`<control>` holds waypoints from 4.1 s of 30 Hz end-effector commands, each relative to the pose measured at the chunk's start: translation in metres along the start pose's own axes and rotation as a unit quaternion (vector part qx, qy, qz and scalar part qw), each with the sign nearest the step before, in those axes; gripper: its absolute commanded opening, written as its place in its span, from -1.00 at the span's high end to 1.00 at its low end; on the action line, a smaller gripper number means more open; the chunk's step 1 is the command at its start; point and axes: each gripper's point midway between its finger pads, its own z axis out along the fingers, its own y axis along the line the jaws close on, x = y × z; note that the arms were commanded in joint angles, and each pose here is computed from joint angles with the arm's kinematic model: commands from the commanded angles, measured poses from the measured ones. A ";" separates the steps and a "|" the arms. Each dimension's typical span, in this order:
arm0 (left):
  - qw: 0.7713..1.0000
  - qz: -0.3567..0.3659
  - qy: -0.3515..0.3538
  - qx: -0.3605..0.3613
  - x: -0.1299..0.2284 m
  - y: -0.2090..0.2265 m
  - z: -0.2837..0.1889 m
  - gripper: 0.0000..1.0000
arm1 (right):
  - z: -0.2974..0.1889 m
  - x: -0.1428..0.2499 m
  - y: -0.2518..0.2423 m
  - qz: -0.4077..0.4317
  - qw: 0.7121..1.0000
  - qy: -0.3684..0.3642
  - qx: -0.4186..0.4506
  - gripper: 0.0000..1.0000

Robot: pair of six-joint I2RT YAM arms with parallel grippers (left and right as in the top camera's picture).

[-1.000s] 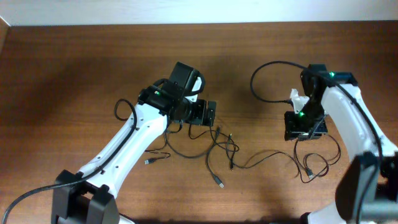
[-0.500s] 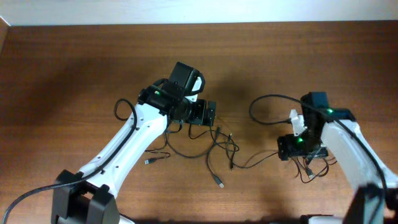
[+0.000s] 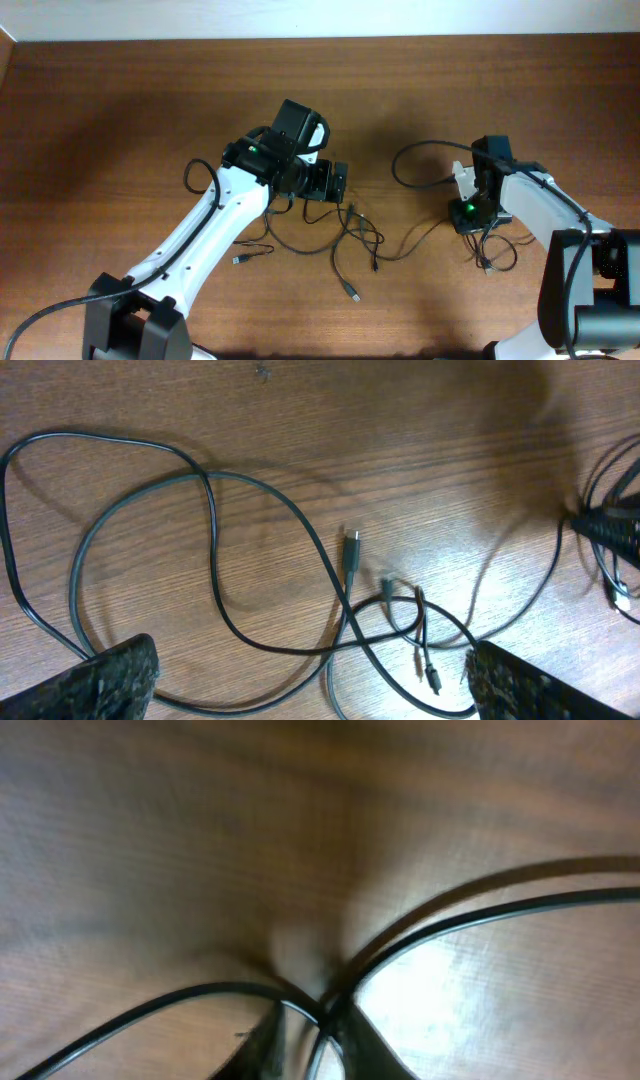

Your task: Untangle cables

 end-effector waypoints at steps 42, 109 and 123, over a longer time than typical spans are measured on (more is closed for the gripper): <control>1.000 0.001 0.002 0.004 -0.001 -0.001 0.001 -0.98 | -0.039 -0.007 0.091 0.250 0.943 0.066 -0.208 0.92; 1.000 0.001 0.002 0.004 -0.001 -0.001 0.001 -0.98 | -0.044 -0.057 -0.007 0.244 0.968 -0.061 0.025 -0.48; 1.000 0.001 0.002 0.004 -0.001 -0.001 0.001 -0.98 | 0.004 -0.023 -0.030 0.238 0.963 -0.067 0.103 -0.22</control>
